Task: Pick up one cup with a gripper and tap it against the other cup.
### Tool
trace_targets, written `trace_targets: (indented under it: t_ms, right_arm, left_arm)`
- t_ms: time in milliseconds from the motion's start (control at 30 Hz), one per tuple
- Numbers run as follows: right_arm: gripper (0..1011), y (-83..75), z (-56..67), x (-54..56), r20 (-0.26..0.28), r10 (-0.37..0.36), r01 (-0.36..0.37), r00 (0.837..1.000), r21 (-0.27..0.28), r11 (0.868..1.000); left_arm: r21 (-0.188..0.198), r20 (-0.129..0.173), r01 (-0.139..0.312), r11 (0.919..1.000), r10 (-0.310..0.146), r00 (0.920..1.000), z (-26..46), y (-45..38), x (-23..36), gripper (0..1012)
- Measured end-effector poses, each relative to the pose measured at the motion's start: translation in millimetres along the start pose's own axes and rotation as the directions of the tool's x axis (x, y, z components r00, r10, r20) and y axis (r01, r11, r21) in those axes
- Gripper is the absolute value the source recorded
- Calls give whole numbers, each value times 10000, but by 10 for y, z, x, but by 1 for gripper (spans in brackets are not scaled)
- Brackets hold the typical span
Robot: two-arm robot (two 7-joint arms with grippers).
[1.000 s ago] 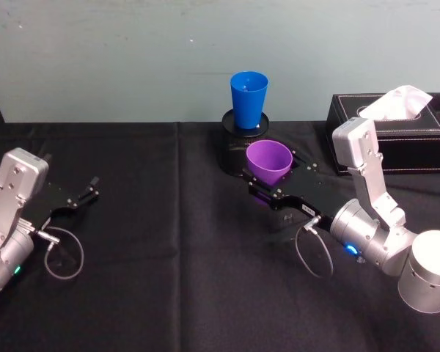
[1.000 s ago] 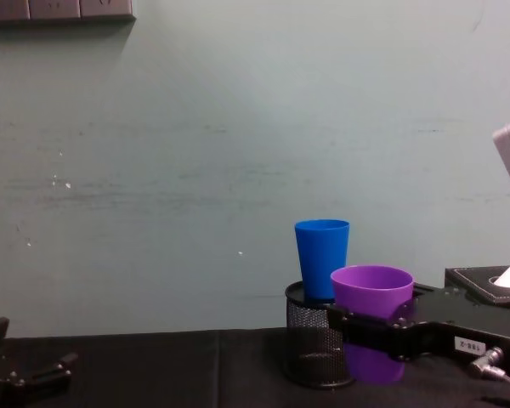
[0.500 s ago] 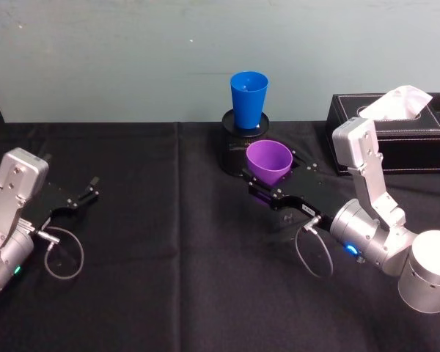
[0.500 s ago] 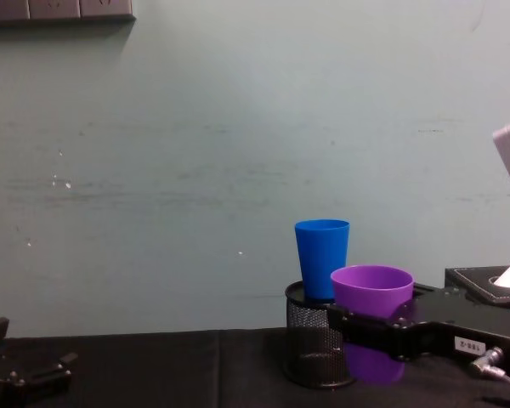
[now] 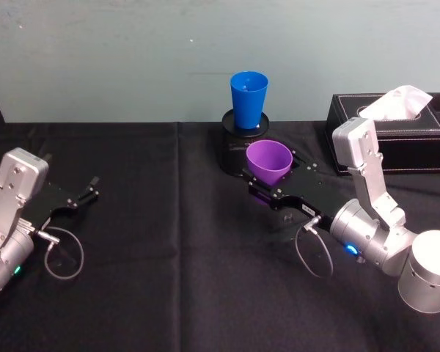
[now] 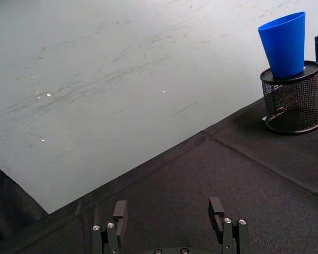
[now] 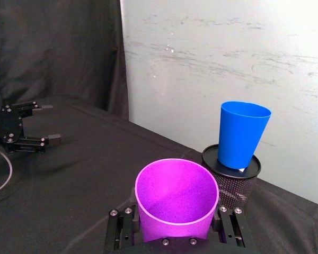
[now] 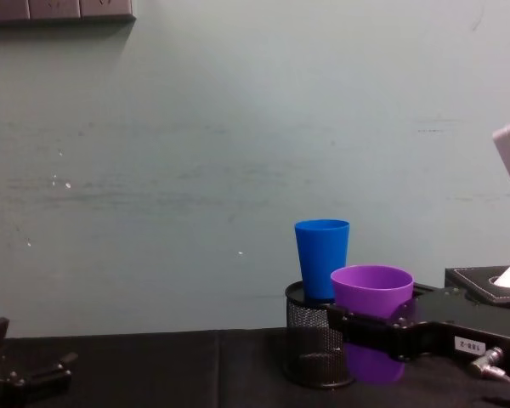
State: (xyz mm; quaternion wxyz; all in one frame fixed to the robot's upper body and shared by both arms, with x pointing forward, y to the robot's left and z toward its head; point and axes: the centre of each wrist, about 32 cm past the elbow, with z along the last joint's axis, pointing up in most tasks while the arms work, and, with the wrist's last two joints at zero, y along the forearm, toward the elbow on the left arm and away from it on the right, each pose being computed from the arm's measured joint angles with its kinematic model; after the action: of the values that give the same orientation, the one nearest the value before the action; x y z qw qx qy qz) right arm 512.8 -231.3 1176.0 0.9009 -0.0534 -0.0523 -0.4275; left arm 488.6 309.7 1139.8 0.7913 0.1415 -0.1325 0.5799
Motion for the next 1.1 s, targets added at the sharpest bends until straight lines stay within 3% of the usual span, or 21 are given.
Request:
trace_targets:
  t_ms: [1100]
  right_arm:
    - [726, 0, 0, 0, 0, 0, 0, 10000, 0, 10000]
  left_arm:
    - [0, 0, 0, 10000, 0, 10000, 0, 0, 0, 1000]
